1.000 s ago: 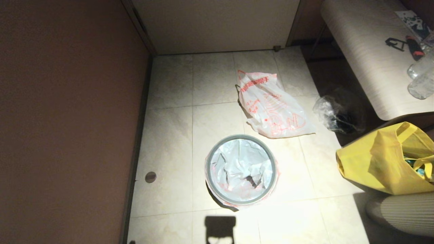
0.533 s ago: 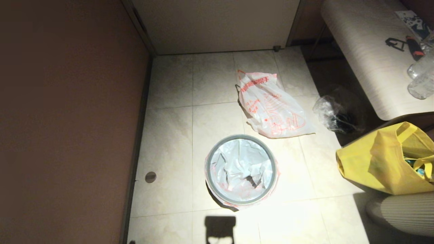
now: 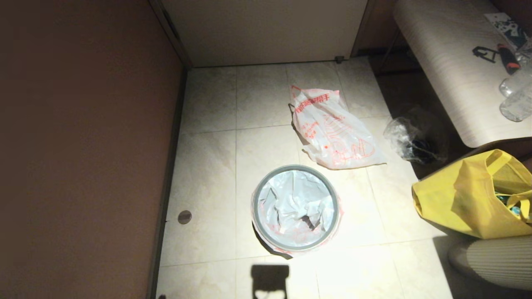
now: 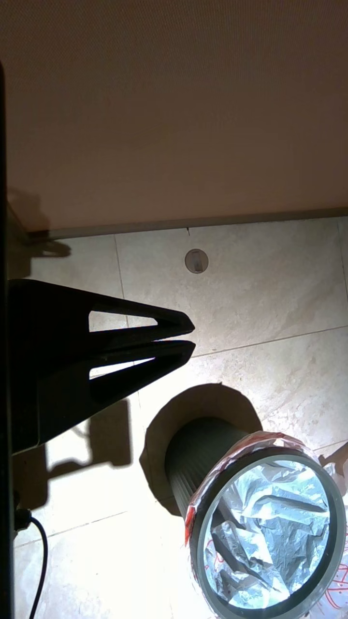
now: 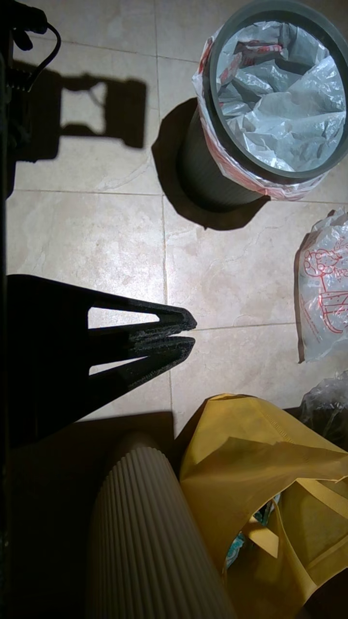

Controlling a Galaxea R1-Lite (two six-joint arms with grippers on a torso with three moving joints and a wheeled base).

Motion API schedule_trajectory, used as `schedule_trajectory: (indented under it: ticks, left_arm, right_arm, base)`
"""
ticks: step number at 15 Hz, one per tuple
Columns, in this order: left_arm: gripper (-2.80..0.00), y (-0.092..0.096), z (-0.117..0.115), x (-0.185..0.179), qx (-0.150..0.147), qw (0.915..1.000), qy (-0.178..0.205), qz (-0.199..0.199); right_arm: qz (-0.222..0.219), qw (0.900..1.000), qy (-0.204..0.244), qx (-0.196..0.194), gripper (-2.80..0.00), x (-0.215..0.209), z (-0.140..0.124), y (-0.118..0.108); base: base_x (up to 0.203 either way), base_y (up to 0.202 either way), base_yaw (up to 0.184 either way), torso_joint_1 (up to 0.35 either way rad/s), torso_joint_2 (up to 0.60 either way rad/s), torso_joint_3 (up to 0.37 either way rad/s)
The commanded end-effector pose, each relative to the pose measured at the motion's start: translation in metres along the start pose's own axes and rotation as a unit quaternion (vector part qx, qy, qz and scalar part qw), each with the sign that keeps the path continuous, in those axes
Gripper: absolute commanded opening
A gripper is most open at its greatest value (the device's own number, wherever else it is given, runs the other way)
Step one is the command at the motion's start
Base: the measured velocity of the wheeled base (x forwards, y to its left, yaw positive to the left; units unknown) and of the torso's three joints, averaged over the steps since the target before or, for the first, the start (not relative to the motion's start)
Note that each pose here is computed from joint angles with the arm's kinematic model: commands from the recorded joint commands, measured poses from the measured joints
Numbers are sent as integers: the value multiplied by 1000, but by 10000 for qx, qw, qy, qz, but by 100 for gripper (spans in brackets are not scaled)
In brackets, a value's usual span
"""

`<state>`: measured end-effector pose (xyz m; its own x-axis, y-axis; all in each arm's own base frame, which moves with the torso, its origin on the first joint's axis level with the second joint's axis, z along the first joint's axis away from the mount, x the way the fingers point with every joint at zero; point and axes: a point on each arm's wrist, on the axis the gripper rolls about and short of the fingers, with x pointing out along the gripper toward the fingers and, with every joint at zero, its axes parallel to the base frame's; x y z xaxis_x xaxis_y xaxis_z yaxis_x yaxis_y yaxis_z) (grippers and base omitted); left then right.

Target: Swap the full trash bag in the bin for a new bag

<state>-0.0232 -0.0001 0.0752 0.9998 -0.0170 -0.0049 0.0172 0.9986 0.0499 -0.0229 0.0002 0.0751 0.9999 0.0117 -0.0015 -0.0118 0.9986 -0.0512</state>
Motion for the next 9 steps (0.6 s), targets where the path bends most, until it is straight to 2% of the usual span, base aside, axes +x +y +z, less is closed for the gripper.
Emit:
schedule_trajectory:
  ticks: [1, 9]
  left_arm:
    - [-280, 0, 0, 0, 3, 10000, 6, 1]
    - [-280, 0, 0, 0, 3, 10000, 6, 0]
  right_arm:
    - [3, 10000, 0, -4, -280, 0, 0, 0]
    - [3, 10000, 0, 3, -280, 0, 0, 0]
  base:
    - [0, 0, 0, 0, 0, 0]
    - [0, 0, 0, 0, 0, 0]
